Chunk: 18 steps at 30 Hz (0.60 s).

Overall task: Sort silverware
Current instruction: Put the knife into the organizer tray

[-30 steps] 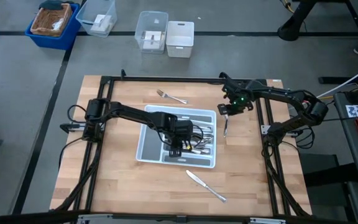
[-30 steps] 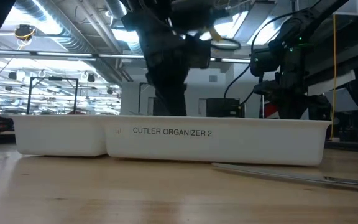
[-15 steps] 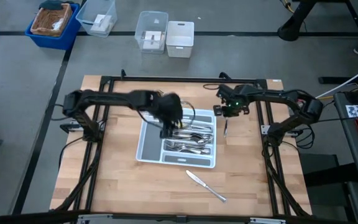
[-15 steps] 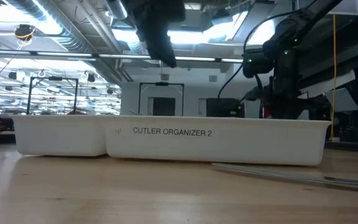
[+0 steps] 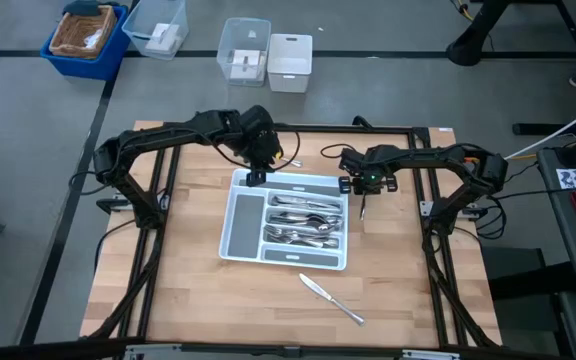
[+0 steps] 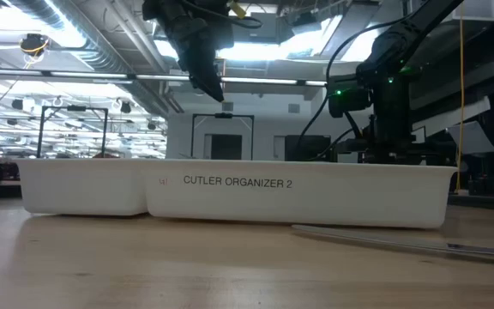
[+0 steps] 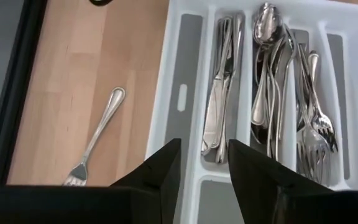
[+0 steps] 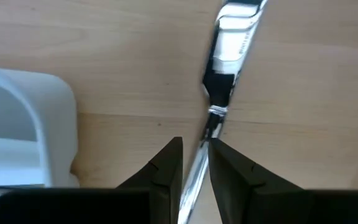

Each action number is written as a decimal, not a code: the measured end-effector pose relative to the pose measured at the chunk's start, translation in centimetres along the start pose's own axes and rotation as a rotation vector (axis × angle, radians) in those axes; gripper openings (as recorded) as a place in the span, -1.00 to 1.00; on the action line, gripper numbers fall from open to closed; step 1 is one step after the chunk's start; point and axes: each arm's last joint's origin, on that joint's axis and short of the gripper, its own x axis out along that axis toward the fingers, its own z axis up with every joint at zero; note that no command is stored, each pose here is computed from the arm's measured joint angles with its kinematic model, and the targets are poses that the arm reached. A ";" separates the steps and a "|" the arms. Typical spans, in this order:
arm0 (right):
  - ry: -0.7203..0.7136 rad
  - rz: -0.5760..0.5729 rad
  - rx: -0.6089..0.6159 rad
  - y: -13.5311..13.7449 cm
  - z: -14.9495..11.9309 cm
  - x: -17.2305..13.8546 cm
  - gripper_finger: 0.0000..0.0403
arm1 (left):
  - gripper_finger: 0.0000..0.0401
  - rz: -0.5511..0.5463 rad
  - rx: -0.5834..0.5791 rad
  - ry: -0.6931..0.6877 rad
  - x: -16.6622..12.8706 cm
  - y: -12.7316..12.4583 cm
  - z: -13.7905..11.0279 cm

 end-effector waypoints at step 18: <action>-0.053 -0.044 0.069 -0.2 0.1 0.0 -0.60 | -0.39 0.024 0.042 0.004 -0.5 2.1 -0.7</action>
